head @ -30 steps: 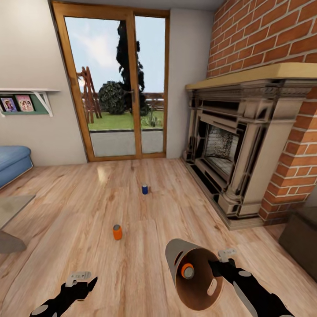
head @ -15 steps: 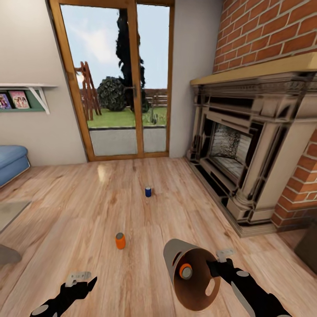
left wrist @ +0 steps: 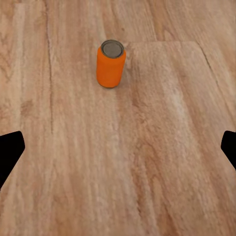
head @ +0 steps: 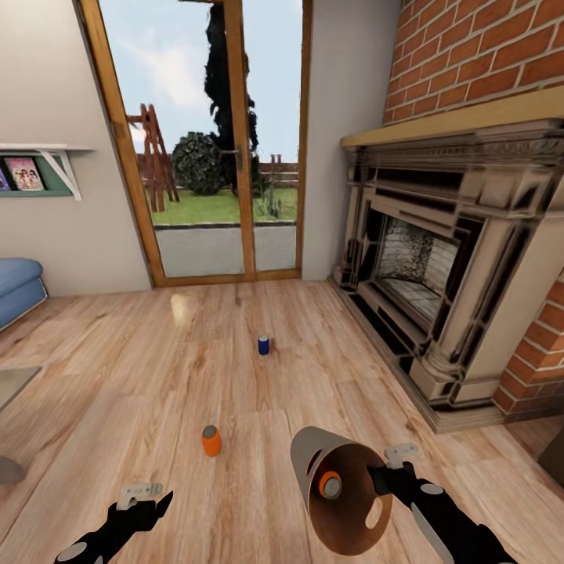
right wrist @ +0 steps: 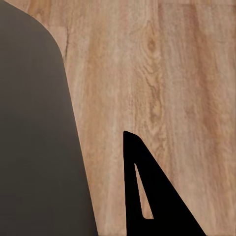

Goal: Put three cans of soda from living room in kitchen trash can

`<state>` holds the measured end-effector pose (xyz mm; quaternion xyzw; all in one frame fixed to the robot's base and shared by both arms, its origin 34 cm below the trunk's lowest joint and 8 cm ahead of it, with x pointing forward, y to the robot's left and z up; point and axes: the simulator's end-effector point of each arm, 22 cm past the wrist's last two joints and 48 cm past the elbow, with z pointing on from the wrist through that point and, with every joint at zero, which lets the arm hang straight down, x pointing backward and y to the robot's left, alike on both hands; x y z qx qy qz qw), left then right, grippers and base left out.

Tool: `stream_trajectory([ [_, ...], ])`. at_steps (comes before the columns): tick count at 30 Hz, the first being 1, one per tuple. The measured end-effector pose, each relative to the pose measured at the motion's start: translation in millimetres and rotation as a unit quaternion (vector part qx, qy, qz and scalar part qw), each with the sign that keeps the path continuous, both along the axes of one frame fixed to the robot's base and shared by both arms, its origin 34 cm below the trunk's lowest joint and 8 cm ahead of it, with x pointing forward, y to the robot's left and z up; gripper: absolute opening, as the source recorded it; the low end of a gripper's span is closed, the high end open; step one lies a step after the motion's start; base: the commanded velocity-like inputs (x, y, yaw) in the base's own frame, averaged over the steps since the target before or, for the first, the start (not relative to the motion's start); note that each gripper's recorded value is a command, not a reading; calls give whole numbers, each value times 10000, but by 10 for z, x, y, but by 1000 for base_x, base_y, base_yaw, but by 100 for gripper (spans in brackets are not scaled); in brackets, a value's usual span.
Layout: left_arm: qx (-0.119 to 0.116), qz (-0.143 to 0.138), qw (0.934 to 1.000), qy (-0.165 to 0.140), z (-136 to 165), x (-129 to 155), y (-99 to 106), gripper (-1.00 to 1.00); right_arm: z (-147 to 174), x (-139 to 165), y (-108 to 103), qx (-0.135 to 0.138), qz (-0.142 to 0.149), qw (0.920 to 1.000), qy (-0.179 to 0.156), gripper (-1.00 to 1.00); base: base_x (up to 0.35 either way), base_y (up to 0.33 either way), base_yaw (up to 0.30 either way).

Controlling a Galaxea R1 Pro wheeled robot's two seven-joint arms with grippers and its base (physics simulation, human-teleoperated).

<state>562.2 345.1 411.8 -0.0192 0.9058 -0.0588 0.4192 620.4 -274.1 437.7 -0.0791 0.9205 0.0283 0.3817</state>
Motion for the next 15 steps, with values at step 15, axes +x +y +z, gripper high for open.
stream_trajectory([
  [15,5,2,10000,-5,1,1,1,100,-5,-5,0,-3,1,10000,4,-100,308,0,0],
])
